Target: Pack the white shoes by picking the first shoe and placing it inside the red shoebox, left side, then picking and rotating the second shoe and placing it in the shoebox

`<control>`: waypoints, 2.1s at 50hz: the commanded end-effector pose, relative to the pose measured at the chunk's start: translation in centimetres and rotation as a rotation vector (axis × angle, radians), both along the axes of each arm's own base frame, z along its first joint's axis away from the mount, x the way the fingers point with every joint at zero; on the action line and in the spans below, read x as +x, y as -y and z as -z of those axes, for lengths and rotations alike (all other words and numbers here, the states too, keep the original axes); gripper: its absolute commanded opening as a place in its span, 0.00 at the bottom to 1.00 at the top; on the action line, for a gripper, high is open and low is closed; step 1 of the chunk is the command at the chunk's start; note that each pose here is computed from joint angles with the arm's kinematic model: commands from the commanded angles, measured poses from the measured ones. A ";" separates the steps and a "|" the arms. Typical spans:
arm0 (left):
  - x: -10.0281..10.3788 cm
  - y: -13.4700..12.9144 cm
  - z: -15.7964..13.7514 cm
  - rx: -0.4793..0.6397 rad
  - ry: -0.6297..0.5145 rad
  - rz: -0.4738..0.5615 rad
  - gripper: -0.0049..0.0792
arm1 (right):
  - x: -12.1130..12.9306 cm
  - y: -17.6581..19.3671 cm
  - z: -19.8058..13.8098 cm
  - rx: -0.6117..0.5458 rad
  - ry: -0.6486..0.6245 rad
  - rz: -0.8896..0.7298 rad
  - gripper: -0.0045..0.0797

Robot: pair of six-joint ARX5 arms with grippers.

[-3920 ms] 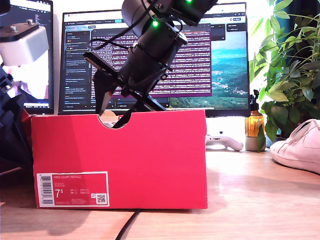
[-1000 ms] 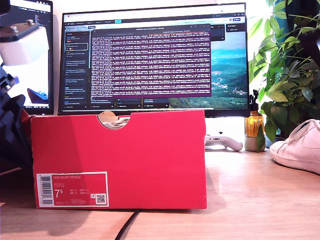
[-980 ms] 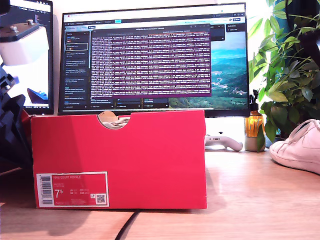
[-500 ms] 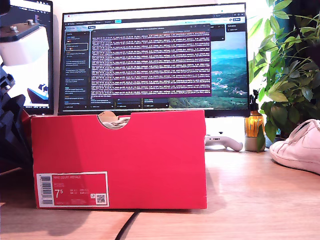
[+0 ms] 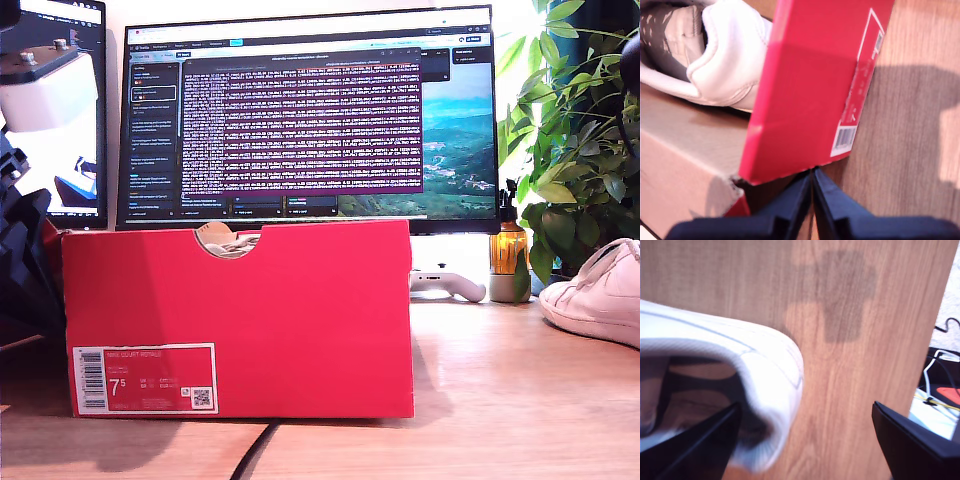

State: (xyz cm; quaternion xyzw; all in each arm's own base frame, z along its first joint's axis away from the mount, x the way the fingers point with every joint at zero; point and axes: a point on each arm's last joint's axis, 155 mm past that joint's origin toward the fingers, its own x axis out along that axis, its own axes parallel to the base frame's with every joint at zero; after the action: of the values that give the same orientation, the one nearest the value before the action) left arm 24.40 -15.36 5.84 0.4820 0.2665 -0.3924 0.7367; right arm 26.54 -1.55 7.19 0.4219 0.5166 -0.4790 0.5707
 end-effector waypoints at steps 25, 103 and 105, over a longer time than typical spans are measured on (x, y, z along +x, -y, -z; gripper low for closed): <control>0.1 0.1 -0.1 -0.008 -0.002 -0.005 0.04 | -0.4 -0.1 2.3 0.025 0.028 0.156 0.71; 0.1 0.1 -0.1 -0.008 -0.002 -0.005 0.04 | 6.1 0.8 -14.4 -0.070 0.265 -0.393 0.04; 0.1 0.1 -0.1 -0.008 -0.002 -0.005 0.04 | 6.5 0.8 -15.4 -0.101 0.274 -0.549 0.04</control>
State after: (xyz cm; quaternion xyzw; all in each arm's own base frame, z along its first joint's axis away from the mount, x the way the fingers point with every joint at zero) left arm 24.40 -15.36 5.85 0.4819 0.2664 -0.3923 0.7368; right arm 32.18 -2.49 20.05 0.3494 0.5098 -0.3328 0.7122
